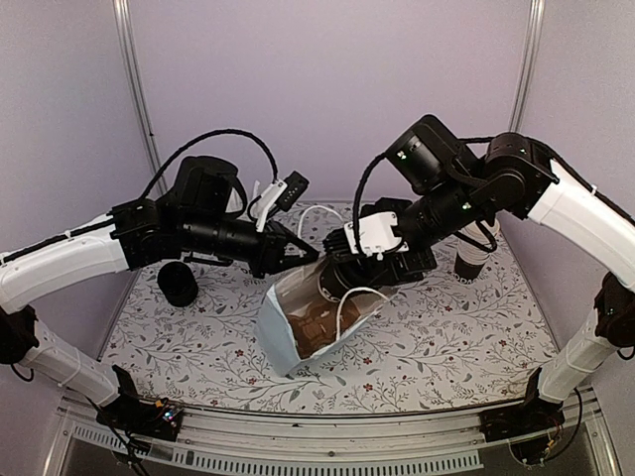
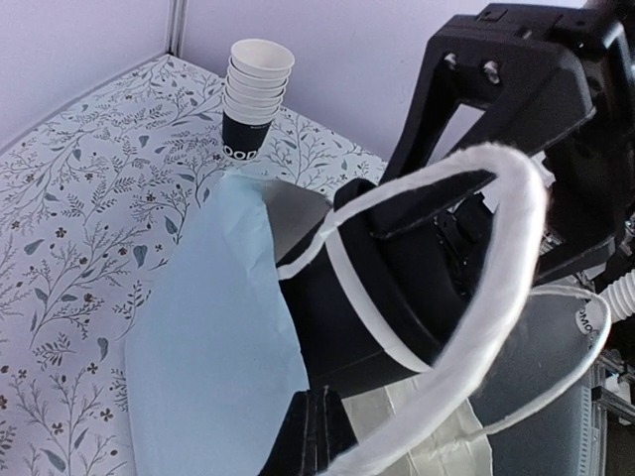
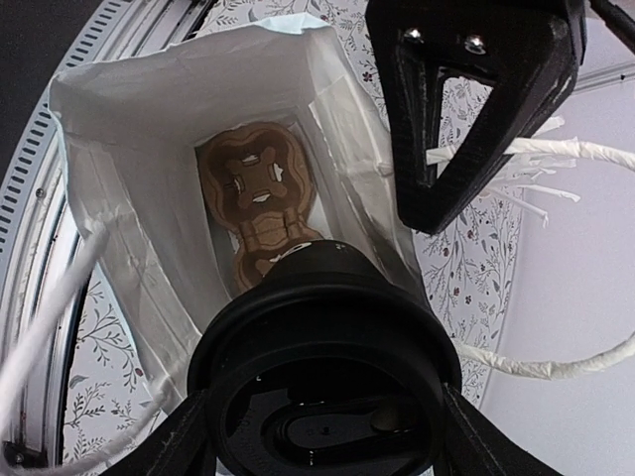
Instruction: Pack the takeout coffee
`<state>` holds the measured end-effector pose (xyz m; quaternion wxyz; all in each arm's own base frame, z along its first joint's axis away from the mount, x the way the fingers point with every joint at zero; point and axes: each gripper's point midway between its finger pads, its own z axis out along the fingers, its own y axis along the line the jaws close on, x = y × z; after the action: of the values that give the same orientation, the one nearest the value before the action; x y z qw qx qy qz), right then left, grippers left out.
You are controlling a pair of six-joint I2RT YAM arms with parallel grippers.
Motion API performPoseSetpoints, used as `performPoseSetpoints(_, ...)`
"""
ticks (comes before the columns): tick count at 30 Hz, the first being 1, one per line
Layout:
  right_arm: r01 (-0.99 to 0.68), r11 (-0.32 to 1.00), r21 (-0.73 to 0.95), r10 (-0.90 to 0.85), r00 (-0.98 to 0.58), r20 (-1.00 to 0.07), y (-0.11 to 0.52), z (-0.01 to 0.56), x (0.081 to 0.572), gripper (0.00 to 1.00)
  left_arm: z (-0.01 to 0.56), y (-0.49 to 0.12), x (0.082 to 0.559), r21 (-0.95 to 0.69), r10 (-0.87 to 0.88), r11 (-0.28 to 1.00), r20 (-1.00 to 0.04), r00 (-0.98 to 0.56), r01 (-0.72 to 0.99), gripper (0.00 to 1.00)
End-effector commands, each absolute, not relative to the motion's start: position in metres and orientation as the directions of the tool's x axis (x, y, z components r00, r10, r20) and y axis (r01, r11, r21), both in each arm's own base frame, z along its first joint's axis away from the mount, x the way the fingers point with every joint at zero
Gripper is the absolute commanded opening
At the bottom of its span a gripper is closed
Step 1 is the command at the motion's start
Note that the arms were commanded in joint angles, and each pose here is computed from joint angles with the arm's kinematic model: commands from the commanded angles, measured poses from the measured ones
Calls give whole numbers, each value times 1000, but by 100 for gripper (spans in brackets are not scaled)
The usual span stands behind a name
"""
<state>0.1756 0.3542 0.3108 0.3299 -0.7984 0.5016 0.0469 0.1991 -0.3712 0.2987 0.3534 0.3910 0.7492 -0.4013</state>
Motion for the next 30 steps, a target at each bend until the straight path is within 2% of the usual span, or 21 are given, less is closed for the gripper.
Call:
performPoseSetpoints(1, -819, -354, -452, -764, 531, -366, 346, 303, 155, 41, 317, -381, 193, -347, 250, 347, -861, -443, 871, 0)
performPoseSetpoints(10, -785, -431, -445, -788, 567, -239, 336, 272, 138, 40, 318, -393, 180, -364, 246, 311, -862, -444, 878, 0)
performPoseSetpoints(11, -785, -430, -446, -789, 567, -237, 335, 271, 138, 40, 316, -394, 180, -363, 251, 312, -860, -445, 878, 4)
performPoseSetpoints(15, -780, -426, -459, -785, 571, -241, 334, 269, 138, 40, 314, -390, 183, -351, 262, 345, -855, -448, 870, 35)
performPoseSetpoints(18, -770, -414, -485, -786, 571, -236, 334, 268, 142, 40, 329, -383, 180, -324, 254, 346, -871, -420, 881, 48)
performPoseSetpoints(22, -730, -414, -544, -779, 593, -202, 333, 261, 150, 40, 361, -362, 180, -271, 193, 380, -912, -362, 885, 57)
performPoseSetpoints(24, -707, -415, -572, -764, 613, -202, 333, 259, 151, 40, 364, -350, 189, -239, 170, 440, -924, -342, 866, 62)
performPoseSetpoints(26, -687, -423, -591, -750, 631, -198, 333, 255, 151, 40, 354, -338, 207, -233, 157, 511, -921, -357, 827, 66)
performPoseSetpoints(30, -664, -431, -611, -732, 653, -193, 333, 248, 151, 40, 311, -323, 248, -263, 159, 609, -884, -440, 748, 66)
